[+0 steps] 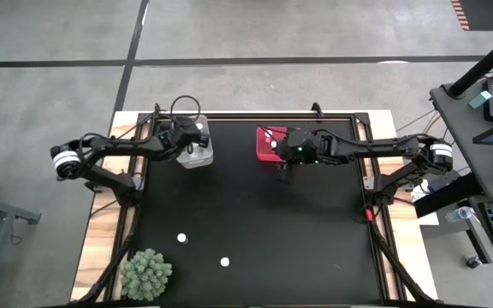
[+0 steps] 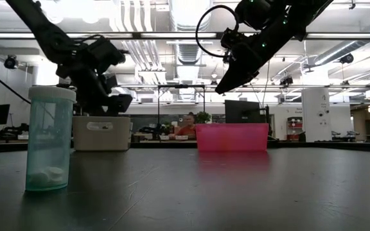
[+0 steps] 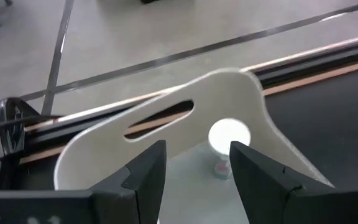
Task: Pick and place medicine bottles into bin by pill shape (circle, oval)
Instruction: Put the blue tablet bottle into the red bin
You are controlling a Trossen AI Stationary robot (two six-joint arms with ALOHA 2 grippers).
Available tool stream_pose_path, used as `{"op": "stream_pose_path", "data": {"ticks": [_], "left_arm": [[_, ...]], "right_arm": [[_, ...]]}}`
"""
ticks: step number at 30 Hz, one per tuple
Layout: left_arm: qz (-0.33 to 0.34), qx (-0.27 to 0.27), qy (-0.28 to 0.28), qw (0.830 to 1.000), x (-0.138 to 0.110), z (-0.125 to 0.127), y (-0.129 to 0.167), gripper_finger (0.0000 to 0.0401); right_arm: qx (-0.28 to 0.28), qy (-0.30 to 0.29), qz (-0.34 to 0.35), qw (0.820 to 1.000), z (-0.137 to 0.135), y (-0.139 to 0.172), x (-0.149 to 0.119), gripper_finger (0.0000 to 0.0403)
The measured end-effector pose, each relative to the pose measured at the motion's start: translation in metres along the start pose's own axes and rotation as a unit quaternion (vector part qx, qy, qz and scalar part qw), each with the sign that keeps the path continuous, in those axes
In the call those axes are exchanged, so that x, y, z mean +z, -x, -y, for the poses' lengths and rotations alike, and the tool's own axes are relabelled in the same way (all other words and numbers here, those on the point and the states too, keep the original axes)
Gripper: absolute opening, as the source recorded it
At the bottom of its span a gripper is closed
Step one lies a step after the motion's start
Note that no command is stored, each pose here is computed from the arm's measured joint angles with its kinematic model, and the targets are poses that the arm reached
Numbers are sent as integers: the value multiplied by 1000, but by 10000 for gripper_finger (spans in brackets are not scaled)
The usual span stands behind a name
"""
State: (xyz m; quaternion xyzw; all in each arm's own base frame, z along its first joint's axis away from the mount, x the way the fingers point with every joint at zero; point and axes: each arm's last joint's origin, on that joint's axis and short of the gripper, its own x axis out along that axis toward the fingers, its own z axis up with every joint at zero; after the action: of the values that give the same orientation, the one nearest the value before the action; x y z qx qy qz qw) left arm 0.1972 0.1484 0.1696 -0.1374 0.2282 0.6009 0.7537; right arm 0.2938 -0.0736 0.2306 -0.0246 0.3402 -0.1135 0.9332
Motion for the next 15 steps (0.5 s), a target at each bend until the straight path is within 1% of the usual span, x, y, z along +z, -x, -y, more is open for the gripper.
{"op": "stream_pose_path", "data": {"ticks": [3,7,11,15], "left_arm": [[13,-9,-1,1000,6,-1,7,163],[40,-32,17,999,16,-3,22,162],[65,-90,13,994,26,-3,42,162],[94,-148,3,985,32,0,67,162]], "right_arm": [[0,-1,0,1000,0,0,0,242],[0,-2,-1,1000,0,0,0,242],[1,-4,-1,1000,-1,0,0,242],[6,0,-1,1000,-4,0,0,242]]}}
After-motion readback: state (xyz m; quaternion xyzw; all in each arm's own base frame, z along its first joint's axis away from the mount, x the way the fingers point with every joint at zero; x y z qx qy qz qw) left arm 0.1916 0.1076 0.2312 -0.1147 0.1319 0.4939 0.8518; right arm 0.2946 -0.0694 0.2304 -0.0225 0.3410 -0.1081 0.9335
